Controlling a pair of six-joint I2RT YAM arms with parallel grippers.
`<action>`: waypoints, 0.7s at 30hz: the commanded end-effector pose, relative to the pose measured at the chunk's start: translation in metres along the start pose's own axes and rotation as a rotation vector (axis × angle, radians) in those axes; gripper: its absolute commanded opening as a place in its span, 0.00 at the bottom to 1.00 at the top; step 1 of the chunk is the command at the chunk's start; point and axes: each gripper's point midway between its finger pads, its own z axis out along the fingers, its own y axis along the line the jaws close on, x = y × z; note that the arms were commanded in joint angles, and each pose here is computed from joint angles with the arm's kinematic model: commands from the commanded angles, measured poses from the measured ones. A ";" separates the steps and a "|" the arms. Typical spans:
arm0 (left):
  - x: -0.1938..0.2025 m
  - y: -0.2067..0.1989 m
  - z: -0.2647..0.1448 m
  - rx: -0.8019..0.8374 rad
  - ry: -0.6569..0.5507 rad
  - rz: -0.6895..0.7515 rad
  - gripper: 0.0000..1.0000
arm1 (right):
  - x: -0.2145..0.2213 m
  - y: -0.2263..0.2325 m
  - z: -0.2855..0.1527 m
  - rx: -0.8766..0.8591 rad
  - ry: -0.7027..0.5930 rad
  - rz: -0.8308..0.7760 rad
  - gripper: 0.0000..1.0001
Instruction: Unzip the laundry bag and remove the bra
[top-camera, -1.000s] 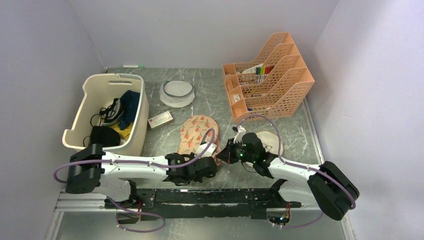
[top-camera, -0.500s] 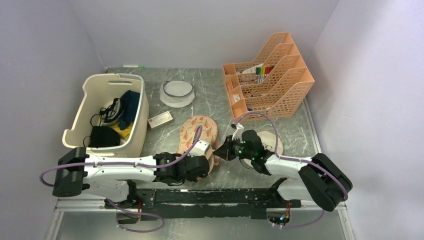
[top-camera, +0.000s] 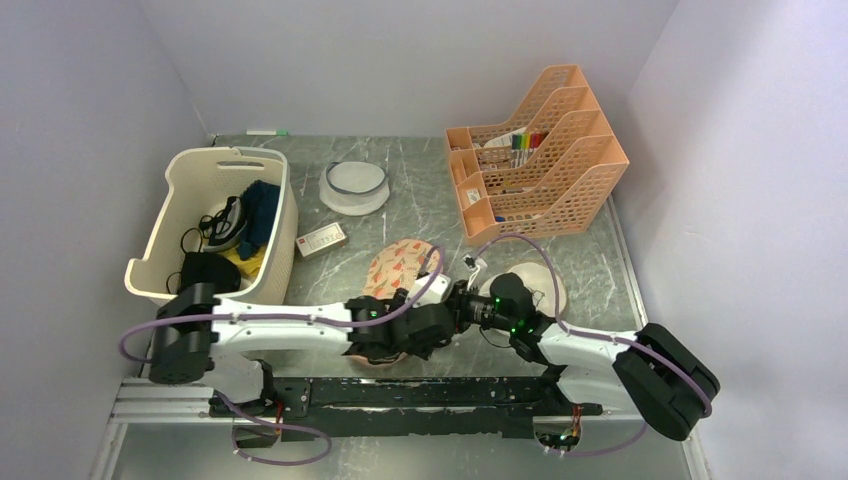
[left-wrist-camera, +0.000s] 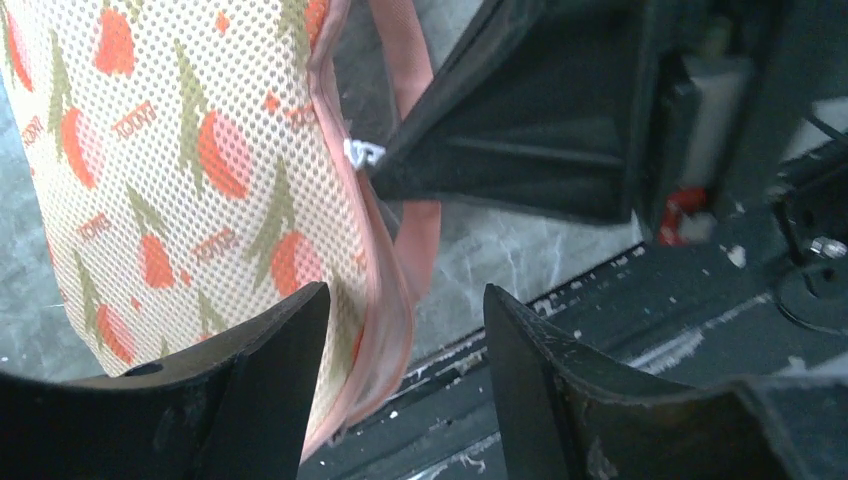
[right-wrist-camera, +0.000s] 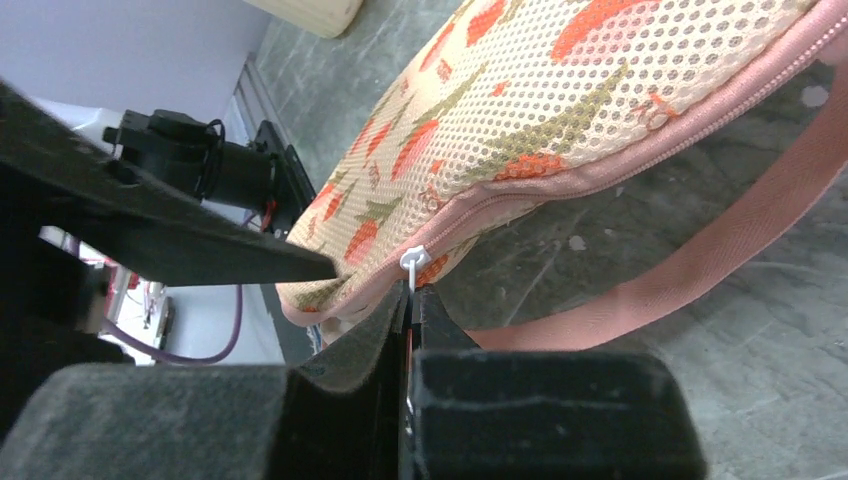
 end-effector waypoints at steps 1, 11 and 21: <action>-0.007 0.010 0.013 -0.143 -0.027 0.012 0.68 | -0.004 0.017 -0.003 -0.064 -0.038 -0.002 0.00; 0.010 0.033 0.014 -0.235 0.009 0.008 0.30 | 0.003 0.009 -0.007 -0.026 -0.038 -0.001 0.00; 0.029 0.066 -0.009 -0.252 0.026 -0.033 0.07 | -0.022 -0.026 -0.015 0.199 -0.094 -0.040 0.00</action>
